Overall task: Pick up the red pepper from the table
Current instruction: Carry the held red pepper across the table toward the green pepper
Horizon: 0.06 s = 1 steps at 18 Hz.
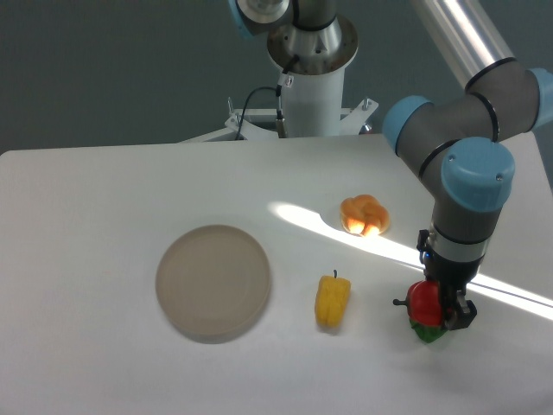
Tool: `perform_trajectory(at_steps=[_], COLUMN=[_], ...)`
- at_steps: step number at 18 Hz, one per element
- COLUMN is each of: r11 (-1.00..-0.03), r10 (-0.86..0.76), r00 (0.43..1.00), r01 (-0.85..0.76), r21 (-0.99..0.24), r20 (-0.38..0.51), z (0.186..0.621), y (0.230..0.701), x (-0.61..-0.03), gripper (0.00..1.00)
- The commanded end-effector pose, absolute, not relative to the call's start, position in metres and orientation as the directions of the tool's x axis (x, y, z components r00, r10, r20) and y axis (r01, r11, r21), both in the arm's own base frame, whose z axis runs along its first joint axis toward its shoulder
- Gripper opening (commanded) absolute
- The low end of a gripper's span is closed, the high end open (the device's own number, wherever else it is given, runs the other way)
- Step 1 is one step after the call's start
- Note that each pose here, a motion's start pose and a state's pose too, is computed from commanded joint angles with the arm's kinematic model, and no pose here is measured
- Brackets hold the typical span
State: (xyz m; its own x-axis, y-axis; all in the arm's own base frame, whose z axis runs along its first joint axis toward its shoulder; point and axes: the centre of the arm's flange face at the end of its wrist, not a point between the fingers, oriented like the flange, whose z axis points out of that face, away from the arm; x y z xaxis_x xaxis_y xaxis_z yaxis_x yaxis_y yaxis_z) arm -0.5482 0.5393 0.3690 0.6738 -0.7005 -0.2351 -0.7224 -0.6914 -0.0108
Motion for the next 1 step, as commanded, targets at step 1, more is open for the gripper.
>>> perform_trajectory(at_steps=[1], r11=[-0.691], r10=[-0.701], r00=[0.674], r01=[-0.723], r21=[-0.014], r20=[-0.234], z=[0.3679], y=[0.5397], x=[-0.5482], gripper=[0.48])
